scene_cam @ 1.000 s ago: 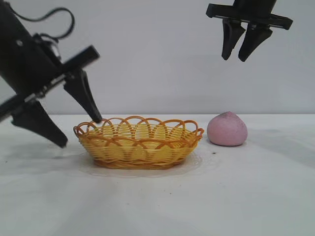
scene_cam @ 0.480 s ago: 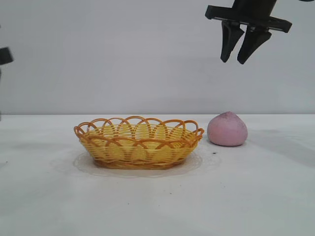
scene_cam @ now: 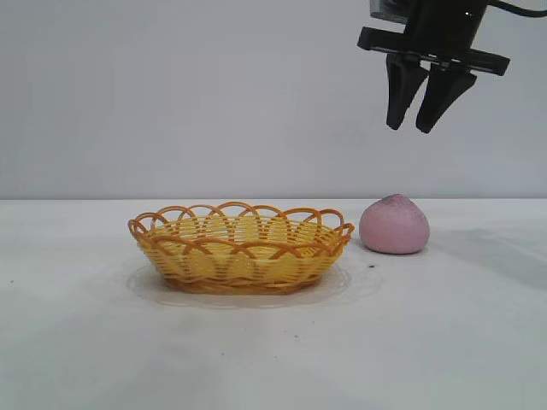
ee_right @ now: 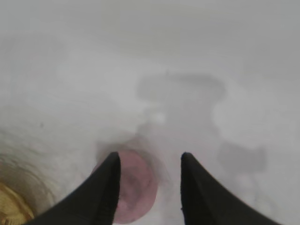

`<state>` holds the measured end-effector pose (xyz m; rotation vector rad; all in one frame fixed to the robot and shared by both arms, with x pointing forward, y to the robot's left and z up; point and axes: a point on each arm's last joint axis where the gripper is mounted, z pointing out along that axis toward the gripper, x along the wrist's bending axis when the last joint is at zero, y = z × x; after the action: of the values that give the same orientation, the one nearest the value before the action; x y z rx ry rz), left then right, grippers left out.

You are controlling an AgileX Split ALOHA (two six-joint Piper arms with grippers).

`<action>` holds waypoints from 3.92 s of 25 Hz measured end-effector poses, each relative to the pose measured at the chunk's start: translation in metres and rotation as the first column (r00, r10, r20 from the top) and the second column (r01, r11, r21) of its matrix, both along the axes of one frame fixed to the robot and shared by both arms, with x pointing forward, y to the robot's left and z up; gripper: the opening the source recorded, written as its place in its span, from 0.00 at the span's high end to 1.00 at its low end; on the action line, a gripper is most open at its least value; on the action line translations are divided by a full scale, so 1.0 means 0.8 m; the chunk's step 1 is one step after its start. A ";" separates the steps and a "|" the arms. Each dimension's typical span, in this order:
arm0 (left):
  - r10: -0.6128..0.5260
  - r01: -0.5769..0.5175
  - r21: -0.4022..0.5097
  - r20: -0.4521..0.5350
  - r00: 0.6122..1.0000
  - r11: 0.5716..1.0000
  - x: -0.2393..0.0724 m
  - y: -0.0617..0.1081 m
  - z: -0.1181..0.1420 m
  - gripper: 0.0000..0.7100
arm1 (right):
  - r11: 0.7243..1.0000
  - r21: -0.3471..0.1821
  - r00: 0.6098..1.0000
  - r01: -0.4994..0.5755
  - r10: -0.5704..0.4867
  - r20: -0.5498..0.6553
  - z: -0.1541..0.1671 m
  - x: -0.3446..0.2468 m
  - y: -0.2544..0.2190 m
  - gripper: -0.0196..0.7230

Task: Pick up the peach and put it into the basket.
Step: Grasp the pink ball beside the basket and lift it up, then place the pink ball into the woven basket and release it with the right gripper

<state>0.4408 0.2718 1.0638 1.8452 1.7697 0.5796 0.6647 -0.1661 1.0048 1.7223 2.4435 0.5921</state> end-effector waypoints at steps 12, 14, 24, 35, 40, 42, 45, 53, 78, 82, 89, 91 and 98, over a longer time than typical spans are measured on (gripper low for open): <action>0.017 -0.017 0.005 -0.064 0.998 1.000 -0.137 0.020 -0.018 0.44 | 1.000 -0.011 0.997 -0.012 0.011 -0.081 -0.019 -0.002 0.001 0.62; 0.019 -0.019 0.002 -0.053 0.998 1.000 -0.155 0.024 -0.025 0.44 | 1.000 -0.017 0.993 -0.015 0.013 -0.114 -0.029 -0.002 0.001 0.62; 0.006 -0.002 -0.019 0.217 0.976 1.000 -0.220 0.039 -0.015 0.44 | 1.000 -0.010 0.981 -0.015 0.012 -0.191 -0.055 -0.002 0.004 0.62; -0.029 0.033 -0.010 0.291 0.956 0.999 -0.249 0.043 -0.023 0.44 | 1.000 0.017 0.978 -0.004 0.007 -0.209 -0.060 -0.001 0.008 0.62; -0.034 0.040 -0.011 0.354 0.935 0.999 -0.261 0.046 -0.023 0.44 | 0.999 0.018 0.975 -0.050 0.053 -0.214 -0.061 -0.008 0.025 0.62; -0.037 0.042 -0.008 0.358 0.933 0.999 -0.262 0.046 -0.024 0.44 | 0.997 0.016 0.974 -0.076 0.078 -0.215 -0.064 -0.011 0.036 0.62; -0.062 0.065 0.005 0.359 0.931 0.998 -0.262 0.045 -0.024 0.44 | 0.996 -0.003 0.967 -0.089 0.086 -0.240 -0.079 -0.013 0.044 0.62; -0.076 0.078 0.008 0.359 0.930 0.997 -0.262 0.044 -0.024 0.44 | 0.988 -0.097 0.960 -0.120 0.091 -0.263 -0.104 -0.010 0.036 0.81; 0.119 -0.131 0.010 0.359 0.926 0.991 -0.264 0.041 -0.024 0.44 | 0.874 -0.051 0.870 -0.483 0.472 -0.140 -0.038 -0.118 0.192 0.97; 0.119 -0.131 0.010 0.359 0.926 0.991 -0.264 0.041 -0.024 0.44 | 0.881 -0.028 0.871 -0.471 0.460 -0.171 -0.060 -0.116 0.197 0.97; 0.119 -0.131 0.010 0.359 0.926 0.991 -0.264 0.041 -0.024 0.44 | 0.894 -0.012 0.880 -0.448 0.438 -0.184 -0.064 -0.116 0.199 0.60; 0.119 -0.131 0.010 0.359 0.926 0.991 -0.264 0.041 -0.024 0.44 | 0.898 -0.019 0.886 -0.440 0.431 -0.172 -0.050 -0.119 0.196 0.47; 0.119 -0.131 0.010 0.359 0.926 0.991 -0.264 0.041 -0.024 0.44 | 0.939 -0.114 0.946 -0.324 0.324 -0.013 0.036 -0.108 0.142 0.40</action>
<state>0.2296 0.3049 1.0447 1.5347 1.6429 0.9362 0.5780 -0.0524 1.0335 1.2819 2.7190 0.4710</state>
